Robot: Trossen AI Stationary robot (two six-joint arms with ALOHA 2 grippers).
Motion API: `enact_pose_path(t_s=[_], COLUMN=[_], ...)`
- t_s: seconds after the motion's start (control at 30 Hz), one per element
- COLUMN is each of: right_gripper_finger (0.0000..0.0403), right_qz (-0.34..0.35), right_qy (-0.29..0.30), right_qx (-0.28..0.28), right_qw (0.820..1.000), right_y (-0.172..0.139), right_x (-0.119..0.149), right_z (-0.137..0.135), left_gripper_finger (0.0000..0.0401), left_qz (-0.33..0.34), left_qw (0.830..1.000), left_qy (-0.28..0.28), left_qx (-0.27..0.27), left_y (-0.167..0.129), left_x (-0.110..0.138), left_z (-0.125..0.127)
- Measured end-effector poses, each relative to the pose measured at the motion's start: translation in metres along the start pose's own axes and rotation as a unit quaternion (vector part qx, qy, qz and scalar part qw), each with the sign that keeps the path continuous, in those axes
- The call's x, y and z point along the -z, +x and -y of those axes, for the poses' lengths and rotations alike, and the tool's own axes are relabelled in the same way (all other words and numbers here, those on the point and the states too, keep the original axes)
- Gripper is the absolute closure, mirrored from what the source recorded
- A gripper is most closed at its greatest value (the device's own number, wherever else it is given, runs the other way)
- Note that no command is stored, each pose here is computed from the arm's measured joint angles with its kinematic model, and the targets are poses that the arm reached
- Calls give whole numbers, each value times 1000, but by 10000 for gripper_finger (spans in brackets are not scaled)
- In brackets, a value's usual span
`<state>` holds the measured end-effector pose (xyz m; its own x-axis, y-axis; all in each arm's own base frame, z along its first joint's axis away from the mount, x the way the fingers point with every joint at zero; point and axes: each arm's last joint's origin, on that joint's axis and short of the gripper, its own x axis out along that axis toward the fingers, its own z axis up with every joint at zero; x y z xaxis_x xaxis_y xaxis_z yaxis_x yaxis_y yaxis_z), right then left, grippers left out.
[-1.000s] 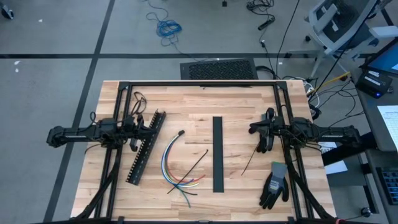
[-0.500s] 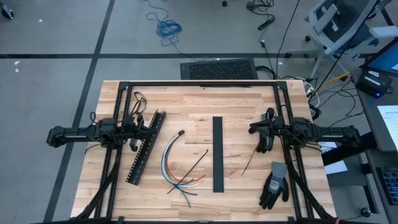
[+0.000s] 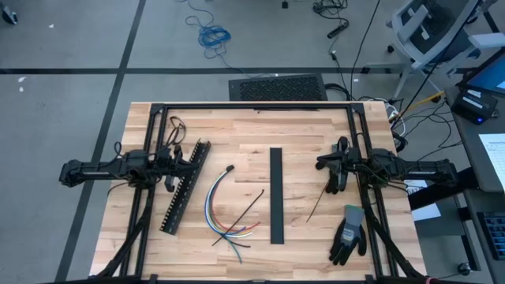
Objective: Ziptie cables
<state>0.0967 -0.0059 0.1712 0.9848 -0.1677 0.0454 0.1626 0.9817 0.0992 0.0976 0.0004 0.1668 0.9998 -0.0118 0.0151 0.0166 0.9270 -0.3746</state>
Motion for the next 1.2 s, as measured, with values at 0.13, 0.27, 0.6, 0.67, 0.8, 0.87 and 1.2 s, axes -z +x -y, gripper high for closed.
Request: enact_pose_path(t_s=[0.13, 0.27, 0.6, 0.67, 0.8, 0.87, 1.2], right_gripper_finger=[403, 403, 403, 403, 403, 403, 403], right_qz=[0, 0, 0, 0, 0, 0, 1], right_qy=[0, 0, 0, 0, 0, 0, 0], right_qx=[0, 0, 0, 0, 0, 0, 0], right_qw=[1000, 1000, 1000, 1000, 1000, 1000, 1000], right_y=[0, 0, 0, 0, 0, 0, 0], right_x=[0, 0, 0, 0, 0, 0, 0], right_z=[0, 0, 0, 0, 0, 0, 0], left_gripper_finger=[401, 401, 401, 401, 401, 401, 401], left_qz=[0, 0, 7, 8, 36, 42, 232], left_qw=[1000, 1000, 994, 994, 994, 993, 967], left_qy=[0, 0, 106, 104, 103, 105, 101], left_qx=[0, 0, -7, -10, -28, -24, -42], left_y=[0, 0, 0, 0, 0, 0, -9], left_x=[0, 0, -1, -1, -6, -7, -61], left_z=[0, 0, 0, 0, 0, 1, 18])
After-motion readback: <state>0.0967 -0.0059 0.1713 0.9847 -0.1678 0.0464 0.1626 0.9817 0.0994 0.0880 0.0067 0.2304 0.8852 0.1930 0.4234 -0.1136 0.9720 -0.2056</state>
